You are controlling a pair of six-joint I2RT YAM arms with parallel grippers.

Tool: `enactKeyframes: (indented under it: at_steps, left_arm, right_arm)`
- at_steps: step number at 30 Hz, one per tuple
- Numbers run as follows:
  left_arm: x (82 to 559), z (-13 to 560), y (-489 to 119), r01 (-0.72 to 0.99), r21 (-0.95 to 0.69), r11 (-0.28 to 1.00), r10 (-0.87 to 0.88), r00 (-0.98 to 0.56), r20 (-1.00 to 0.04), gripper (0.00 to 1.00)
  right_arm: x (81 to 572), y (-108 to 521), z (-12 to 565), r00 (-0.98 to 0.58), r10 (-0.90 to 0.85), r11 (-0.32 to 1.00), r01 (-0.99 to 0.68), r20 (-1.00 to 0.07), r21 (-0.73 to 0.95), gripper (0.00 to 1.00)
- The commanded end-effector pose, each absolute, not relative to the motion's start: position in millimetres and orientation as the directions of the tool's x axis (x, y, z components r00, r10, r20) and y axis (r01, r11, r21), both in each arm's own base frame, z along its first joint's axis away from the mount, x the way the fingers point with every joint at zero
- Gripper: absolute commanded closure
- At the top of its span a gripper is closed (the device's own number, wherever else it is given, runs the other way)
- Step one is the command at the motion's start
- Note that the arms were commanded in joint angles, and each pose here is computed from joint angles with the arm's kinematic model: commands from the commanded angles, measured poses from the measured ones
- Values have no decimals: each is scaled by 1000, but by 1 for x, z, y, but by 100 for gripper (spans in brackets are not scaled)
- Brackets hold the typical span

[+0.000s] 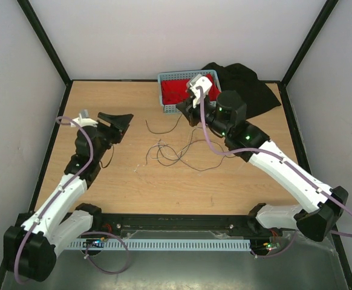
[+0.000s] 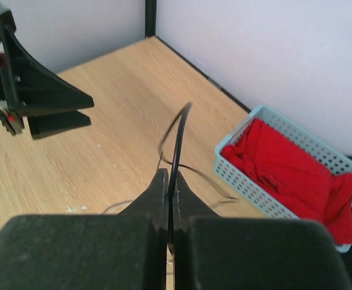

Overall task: Zip-tie the wires
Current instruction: Straighten the cable at the center of the board.

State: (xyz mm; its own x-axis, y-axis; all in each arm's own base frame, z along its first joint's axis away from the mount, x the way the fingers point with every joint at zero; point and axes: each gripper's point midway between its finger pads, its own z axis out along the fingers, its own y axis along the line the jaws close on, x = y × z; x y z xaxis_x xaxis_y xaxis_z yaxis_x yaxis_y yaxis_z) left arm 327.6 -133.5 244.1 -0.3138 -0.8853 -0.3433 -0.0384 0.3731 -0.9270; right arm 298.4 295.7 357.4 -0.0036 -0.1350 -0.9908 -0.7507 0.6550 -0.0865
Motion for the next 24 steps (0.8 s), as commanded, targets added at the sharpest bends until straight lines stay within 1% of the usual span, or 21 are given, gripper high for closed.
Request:
enactKeyframes:
  at_steps: [1,3,5,8,13,16,20,22,24]
  left_arm:
    - [325,280,-114,72,-926,371,-901,-214,-378,31]
    - [322,284,-109,103,-901,421,-878,-204,-433,21]
    - [318,290,-108,140,-870,473,-848,-195,-493,15]
    - [313,292,-107,182,-821,541,-801,-187,-569,8]
    - [303,292,-110,249,-742,622,-723,-181,-667,1]
    - [297,295,-116,311,-678,667,-658,-182,-731,1]
    - [286,305,-135,464,-546,697,-522,-193,-831,1]
    - [277,307,-147,555,-465,689,-438,-192,-878,1]
    - [273,304,-152,599,-410,687,-383,-181,-906,1]
  right_arm:
    - [290,304,402,16,-75,615,-786,-997,-59,100]
    - [287,308,431,49,-26,598,-800,-998,-55,100]
    - [285,310,451,77,4,589,-806,-997,-60,100]
    - [288,312,472,112,26,589,-804,-993,-75,100]
    - [289,313,496,156,50,594,-799,-987,-96,100]
    - [290,311,503,168,59,599,-794,-984,-100,100]
    - [289,315,502,149,75,588,-805,-986,-77,100]
    - [288,318,500,129,88,579,-814,-988,-54,100]
    - [287,322,498,110,99,560,-828,-989,-36,100]
